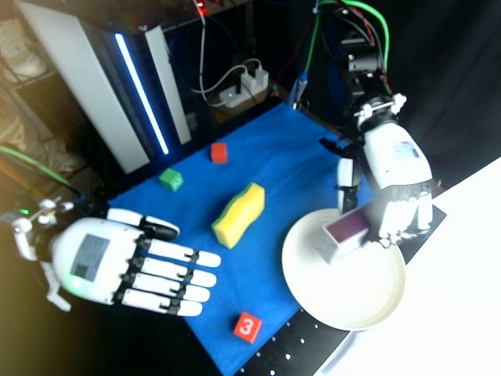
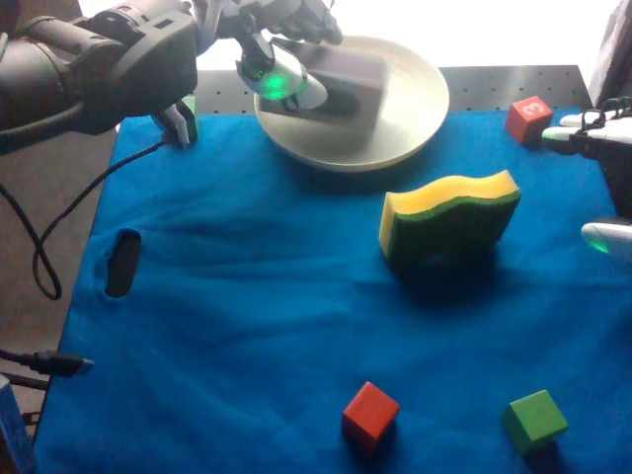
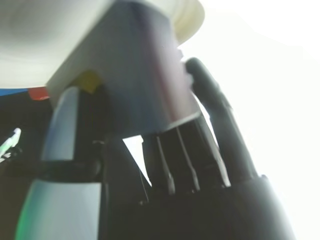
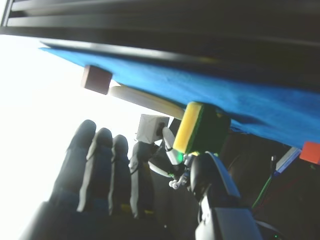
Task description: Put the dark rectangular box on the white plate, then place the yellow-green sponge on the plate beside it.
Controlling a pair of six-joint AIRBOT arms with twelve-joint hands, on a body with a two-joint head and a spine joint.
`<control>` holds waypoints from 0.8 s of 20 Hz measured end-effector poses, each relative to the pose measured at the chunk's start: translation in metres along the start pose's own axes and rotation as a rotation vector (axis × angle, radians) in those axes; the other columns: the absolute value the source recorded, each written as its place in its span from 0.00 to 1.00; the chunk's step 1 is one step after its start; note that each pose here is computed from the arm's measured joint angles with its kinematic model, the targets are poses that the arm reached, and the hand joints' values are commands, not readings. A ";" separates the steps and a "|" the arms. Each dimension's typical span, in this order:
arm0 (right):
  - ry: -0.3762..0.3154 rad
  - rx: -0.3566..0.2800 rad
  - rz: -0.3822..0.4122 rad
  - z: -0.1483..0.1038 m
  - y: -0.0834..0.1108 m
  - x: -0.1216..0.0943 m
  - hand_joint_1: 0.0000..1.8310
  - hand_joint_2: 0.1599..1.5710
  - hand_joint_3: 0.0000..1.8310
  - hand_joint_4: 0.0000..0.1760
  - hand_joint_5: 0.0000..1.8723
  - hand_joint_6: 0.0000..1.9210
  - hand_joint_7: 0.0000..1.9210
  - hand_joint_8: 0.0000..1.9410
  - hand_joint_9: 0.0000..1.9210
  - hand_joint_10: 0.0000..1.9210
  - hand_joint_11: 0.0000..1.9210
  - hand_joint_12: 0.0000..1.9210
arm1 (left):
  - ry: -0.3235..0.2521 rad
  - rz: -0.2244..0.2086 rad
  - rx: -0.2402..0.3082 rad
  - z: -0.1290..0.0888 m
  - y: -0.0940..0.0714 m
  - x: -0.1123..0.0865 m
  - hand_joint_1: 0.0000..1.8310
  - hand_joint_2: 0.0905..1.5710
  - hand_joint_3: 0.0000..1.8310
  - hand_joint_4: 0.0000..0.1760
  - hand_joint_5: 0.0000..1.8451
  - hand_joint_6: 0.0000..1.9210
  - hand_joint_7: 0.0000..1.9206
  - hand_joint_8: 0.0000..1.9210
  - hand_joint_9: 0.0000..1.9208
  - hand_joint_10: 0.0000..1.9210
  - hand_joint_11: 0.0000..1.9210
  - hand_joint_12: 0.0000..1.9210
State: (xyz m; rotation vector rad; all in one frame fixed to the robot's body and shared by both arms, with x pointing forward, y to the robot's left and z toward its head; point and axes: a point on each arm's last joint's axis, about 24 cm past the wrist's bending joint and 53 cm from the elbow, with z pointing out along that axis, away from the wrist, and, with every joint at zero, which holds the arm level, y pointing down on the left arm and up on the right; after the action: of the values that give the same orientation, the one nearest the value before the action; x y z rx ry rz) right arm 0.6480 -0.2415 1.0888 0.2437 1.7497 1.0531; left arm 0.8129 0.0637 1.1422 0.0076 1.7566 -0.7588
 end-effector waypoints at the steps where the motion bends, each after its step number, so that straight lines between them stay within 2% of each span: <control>1: 0.000 0.001 0.000 0.000 0.000 0.000 0.36 0.77 0.00 0.13 0.15 0.00 0.12 0.00 0.10 0.00 0.01 0.22 | -0.001 -0.002 0.009 -0.002 -0.003 0.000 0.49 0.63 0.00 0.38 0.31 0.00 0.30 0.00 0.28 0.00 0.02 0.51; 2: 0.001 0.000 0.000 0.000 0.000 0.000 0.35 0.77 0.00 0.17 0.16 0.00 0.12 0.00 0.10 0.00 0.01 0.22 | -0.010 -0.003 0.022 -0.006 -0.006 -0.002 0.47 0.62 0.00 0.55 0.29 0.00 0.29 0.00 0.27 0.00 0.00 0.55; 3: 0.001 0.000 0.000 0.000 0.000 0.000 0.35 0.77 0.00 0.16 0.16 0.00 0.12 0.00 0.11 0.00 0.01 0.22 | -0.016 -0.004 0.032 -0.009 -0.009 -0.004 0.47 0.61 0.00 0.76 0.25 0.00 0.25 0.00 0.26 0.00 0.00 0.56; 4: 0.000 0.000 0.001 0.000 0.000 0.000 0.35 0.76 0.00 0.17 0.16 0.00 0.12 0.00 0.11 0.00 0.02 0.22 | -0.032 -0.005 0.047 -0.013 -0.011 -0.007 0.47 0.61 0.00 0.80 0.24 0.00 0.23 0.00 0.23 0.00 0.00 0.52; 6: 0.000 0.000 0.006 0.000 0.000 0.000 0.36 0.75 0.00 0.26 0.15 0.00 0.12 0.00 0.11 0.00 0.02 0.22 | -0.055 -0.006 0.074 -0.025 -0.016 -0.013 0.45 0.61 0.00 0.87 0.19 0.00 0.21 0.00 0.20 0.00 0.00 0.38; 7: -0.001 -0.002 0.009 0.001 0.001 0.000 0.37 0.75 0.00 0.31 0.15 0.00 0.12 0.00 0.11 0.00 0.03 0.22 | -0.071 -0.002 0.092 -0.034 -0.018 -0.017 0.42 0.60 0.00 0.95 0.17 0.00 0.20 0.00 0.18 0.00 0.00 0.29; 8: 0.000 -0.004 0.010 0.002 0.002 0.000 0.39 0.75 0.00 0.31 0.15 0.00 0.12 0.00 0.10 0.00 0.02 0.21 | -0.087 -0.001 0.108 -0.043 -0.020 -0.021 0.41 0.60 0.00 0.94 0.16 0.00 0.20 0.00 0.19 0.00 0.00 0.42; 9: 0.000 -0.017 0.011 0.005 0.007 -0.001 0.42 0.74 0.00 0.31 0.16 0.00 0.12 0.00 0.10 0.00 0.00 0.23 | -0.100 0.005 0.122 -0.052 -0.021 -0.024 0.41 0.59 0.00 0.89 0.16 0.00 0.21 0.00 0.20 0.01 0.00 0.51; 10: -0.001 -0.045 0.007 0.009 0.016 -0.002 0.44 0.71 0.00 0.43 0.15 0.00 0.12 0.00 0.09 0.00 0.00 0.22 | -0.117 0.004 0.139 -0.065 -0.021 -0.025 0.42 0.60 0.00 0.86 0.15 0.00 0.18 0.00 0.18 0.00 0.00 0.45; 11: 0.001 -0.061 0.003 0.011 0.021 -0.002 0.44 0.71 0.00 0.43 0.15 0.00 0.12 0.00 0.09 0.00 0.00 0.22 | -0.125 0.008 0.147 -0.071 -0.021 -0.027 0.42 0.60 0.00 0.86 0.15 0.00 0.18 0.00 0.18 0.00 0.00 0.45; 12: 0.001 -0.085 -0.001 0.014 0.029 -0.003 0.43 0.69 0.00 0.56 0.14 0.00 0.11 0.00 0.07 0.00 0.00 0.18 | -0.134 0.008 0.156 -0.081 -0.020 -0.027 0.42 0.60 0.00 0.82 0.15 0.00 0.17 0.00 0.16 0.00 0.00 0.40; 13: 0.003 -0.098 -0.005 0.015 0.033 -0.003 0.41 0.65 0.00 0.66 0.14 0.00 0.11 0.00 0.09 0.00 0.00 0.24 | -0.141 0.008 0.162 -0.089 -0.019 -0.026 0.43 0.60 0.00 0.72 0.15 0.00 0.16 0.00 0.15 0.00 0.00 0.37; 14: 0.000 -0.106 -0.005 0.016 0.035 -0.004 0.40 0.63 0.00 0.73 0.13 0.00 0.12 0.00 0.10 0.00 0.00 0.27 | -0.144 0.011 0.166 -0.097 -0.018 -0.026 0.42 0.60 0.00 0.71 0.14 0.00 0.15 0.00 0.14 0.00 0.00 0.36; 15: -0.003 -0.107 -0.004 0.016 0.036 -0.005 0.42 0.60 0.00 0.73 0.13 0.00 0.12 0.00 0.12 0.00 0.00 0.29 | -0.151 0.013 0.173 -0.105 -0.017 -0.026 0.42 0.59 0.00 0.74 0.15 0.00 0.13 0.00 0.11 0.00 0.00 0.29; 16: -0.006 -0.109 -0.002 0.017 0.037 -0.005 0.44 0.59 0.00 0.76 0.14 0.00 0.13 0.00 0.12 0.00 0.01 0.30 | -0.153 0.016 0.184 -0.114 -0.019 -0.024 0.43 0.59 0.00 0.71 0.15 0.00 0.12 0.00 0.10 0.00 0.00 0.28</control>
State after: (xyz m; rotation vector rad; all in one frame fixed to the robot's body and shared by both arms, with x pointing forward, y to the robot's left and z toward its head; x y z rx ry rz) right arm 0.6537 -0.2135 1.1186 0.1767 1.6813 1.1417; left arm 0.7155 0.1135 1.1867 0.0855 1.5361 -0.8838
